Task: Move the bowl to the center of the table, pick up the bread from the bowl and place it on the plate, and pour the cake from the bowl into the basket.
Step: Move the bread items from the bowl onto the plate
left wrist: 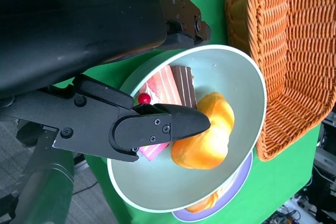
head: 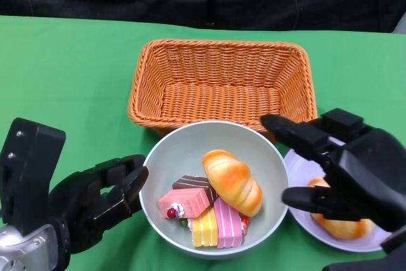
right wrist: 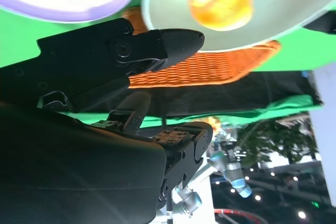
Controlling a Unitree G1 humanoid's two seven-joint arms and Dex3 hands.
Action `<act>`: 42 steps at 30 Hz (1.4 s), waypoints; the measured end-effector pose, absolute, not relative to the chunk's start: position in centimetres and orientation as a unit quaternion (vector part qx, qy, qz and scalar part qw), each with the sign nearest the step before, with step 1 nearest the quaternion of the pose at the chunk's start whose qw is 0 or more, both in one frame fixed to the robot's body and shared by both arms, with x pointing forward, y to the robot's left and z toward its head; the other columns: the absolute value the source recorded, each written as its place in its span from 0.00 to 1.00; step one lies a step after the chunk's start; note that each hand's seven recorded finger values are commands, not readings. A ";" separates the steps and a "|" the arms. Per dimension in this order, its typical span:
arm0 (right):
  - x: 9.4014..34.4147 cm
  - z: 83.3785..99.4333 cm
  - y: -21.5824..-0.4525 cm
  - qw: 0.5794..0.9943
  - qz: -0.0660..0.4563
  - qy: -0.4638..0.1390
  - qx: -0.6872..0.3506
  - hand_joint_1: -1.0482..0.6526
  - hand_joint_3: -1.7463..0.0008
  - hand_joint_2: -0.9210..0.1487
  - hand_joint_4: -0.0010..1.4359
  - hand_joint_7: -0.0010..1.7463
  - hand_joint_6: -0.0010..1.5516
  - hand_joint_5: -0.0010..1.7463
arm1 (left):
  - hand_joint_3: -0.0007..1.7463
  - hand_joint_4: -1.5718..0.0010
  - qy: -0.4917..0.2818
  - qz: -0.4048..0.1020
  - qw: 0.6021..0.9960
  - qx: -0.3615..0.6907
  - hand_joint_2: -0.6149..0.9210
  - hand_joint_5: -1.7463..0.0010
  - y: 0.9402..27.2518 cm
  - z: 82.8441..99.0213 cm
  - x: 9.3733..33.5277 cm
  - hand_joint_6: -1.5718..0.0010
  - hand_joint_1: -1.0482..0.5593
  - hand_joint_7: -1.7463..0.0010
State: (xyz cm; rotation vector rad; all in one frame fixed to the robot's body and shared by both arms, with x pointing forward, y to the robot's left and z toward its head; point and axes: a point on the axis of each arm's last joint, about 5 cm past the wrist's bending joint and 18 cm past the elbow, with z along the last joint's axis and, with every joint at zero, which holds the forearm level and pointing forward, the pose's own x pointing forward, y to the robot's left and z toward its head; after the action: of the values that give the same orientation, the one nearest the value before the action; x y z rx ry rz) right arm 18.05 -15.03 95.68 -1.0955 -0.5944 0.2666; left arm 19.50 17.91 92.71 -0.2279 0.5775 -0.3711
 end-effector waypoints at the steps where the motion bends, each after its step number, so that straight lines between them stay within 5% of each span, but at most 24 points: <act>1: 18.1 95.8 -14.8 0.806 0.127 -0.281 -0.505 0.27 0.85 0.00 0.23 0.04 0.23 0.43 | 0.26 1.00 0.282 -0.182 0.935 -0.111 1.00 0.73 17.9 92.7 19.5 0.85 0.25 1.00; 11: 19.0 95.7 -11.6 0.820 0.172 -0.283 -0.467 0.25 0.89 0.00 0.20 0.04 0.25 0.46 | 0.27 1.00 0.278 -0.183 0.937 -0.105 1.00 0.72 17.8 92.9 19.4 0.84 0.25 0.99; 24: 20.7 92.9 -9.3 0.793 0.225 -0.240 -0.512 0.21 0.87 0.00 0.15 0.04 0.25 0.45 | 0.30 1.00 0.254 -0.166 0.950 -0.067 1.00 0.73 17.9 93.0 19.4 0.87 0.28 1.00; 35: 22.2 90.1 -8.0 0.785 0.222 -0.228 -0.532 0.21 0.91 0.00 0.11 0.03 0.25 0.45 | 0.31 1.00 0.232 -0.162 0.959 -0.029 1.00 0.72 17.9 92.8 19.0 0.86 0.29 0.99; 42: 22.9 88.6 -7.0 0.785 0.195 -0.240 -0.537 0.37 0.96 0.00 0.21 0.06 0.34 0.48 | 0.29 1.00 0.220 -0.160 0.962 -0.004 1.00 0.71 17.7 92.7 18.8 0.87 0.29 1.00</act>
State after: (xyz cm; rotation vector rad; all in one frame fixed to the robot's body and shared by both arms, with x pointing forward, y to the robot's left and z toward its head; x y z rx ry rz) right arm 22.94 -7.04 88.64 -1.1584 -0.5168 0.4206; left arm 18.83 17.67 92.73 -0.0071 0.4450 -0.3250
